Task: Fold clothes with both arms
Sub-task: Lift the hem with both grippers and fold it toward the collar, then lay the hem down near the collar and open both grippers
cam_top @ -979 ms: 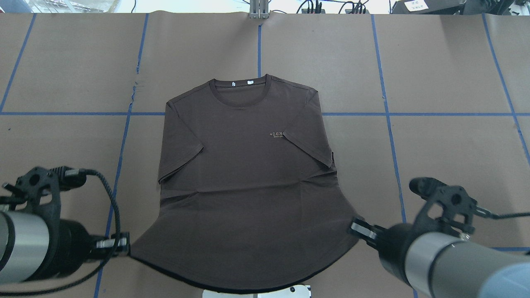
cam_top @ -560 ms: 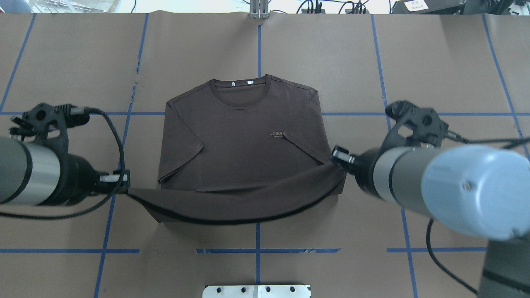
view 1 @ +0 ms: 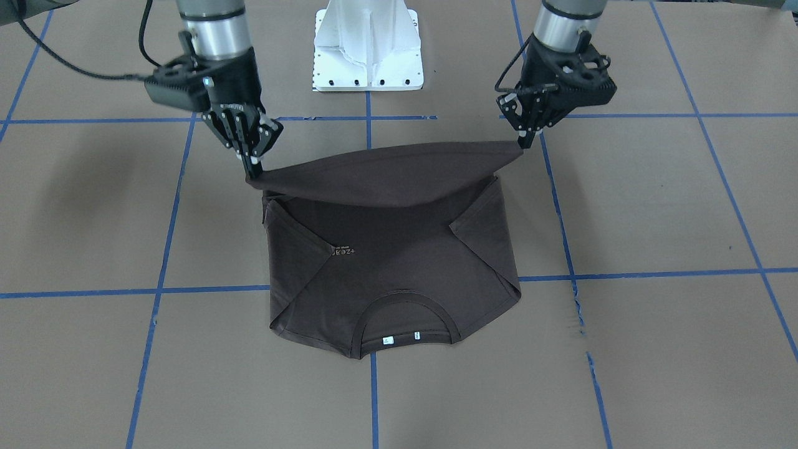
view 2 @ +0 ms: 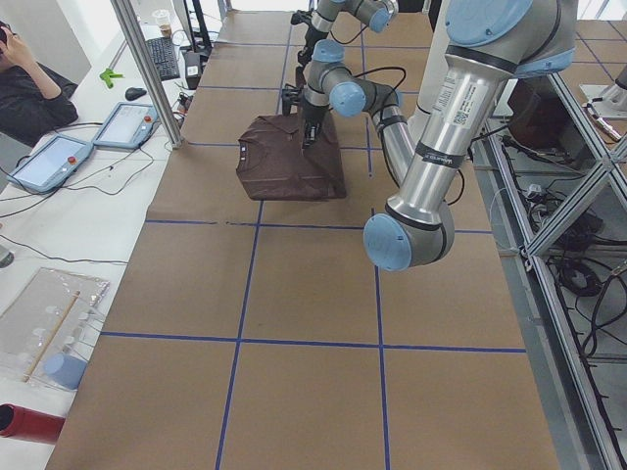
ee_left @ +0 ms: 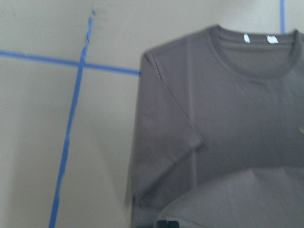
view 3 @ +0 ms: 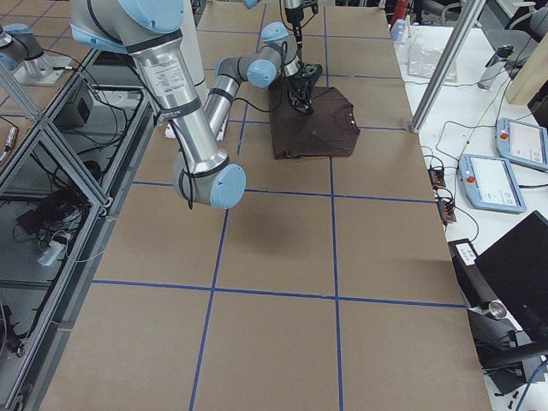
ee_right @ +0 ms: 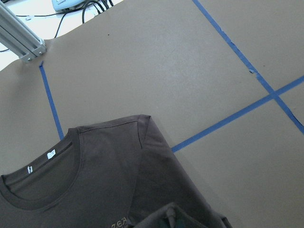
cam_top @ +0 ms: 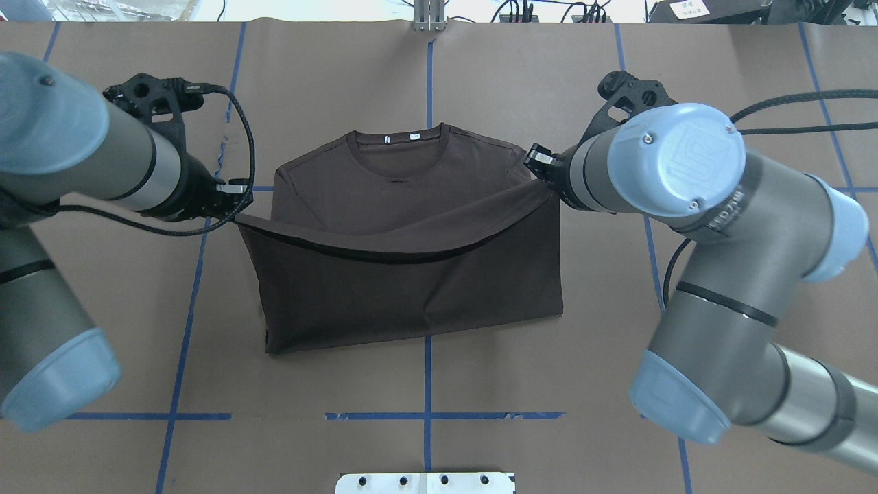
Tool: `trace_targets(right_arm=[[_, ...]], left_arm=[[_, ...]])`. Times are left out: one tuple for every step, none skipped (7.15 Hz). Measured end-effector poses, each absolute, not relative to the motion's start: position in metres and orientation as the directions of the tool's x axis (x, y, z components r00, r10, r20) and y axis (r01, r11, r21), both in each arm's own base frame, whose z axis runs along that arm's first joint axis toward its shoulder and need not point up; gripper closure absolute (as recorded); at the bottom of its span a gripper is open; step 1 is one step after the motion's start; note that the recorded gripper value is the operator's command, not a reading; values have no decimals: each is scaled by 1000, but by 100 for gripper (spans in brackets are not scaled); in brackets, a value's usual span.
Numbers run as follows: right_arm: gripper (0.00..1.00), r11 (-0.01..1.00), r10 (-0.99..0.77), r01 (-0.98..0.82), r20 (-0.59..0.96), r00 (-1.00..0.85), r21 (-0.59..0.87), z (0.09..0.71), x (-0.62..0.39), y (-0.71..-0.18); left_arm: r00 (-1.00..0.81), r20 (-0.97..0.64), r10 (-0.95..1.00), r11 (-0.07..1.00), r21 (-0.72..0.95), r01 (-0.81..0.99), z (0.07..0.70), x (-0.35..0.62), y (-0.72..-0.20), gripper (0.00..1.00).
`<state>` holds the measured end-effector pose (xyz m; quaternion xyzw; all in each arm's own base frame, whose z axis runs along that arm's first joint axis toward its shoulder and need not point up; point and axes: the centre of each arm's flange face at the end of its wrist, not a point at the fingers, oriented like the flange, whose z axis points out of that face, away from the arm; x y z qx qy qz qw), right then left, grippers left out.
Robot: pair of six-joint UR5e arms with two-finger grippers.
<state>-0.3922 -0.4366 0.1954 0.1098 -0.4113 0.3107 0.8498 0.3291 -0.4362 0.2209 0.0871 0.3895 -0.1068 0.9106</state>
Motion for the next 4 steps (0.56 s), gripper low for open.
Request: trace_targets(right_arm=[[100, 779, 436, -624, 768, 468, -62, 215, -408, -458], [100, 776, 436, -628, 769, 467, -59, 230, -424, -477], [100, 773, 441, -632, 764, 471, -57, 238, -444, -496], [100, 772, 449, -634, 754, 480, -55, 244, -464, -514]], left_arm=[[686, -716, -129, 957, 90, 274, 235, 333, -464, 100], [699, -704, -124, 954, 108, 278, 253, 339, -495, 100], [708, -696, -118, 953, 122, 279, 274, 352, -524, 100], [710, -694, -115, 951, 130, 281, 296, 366, -547, 100]])
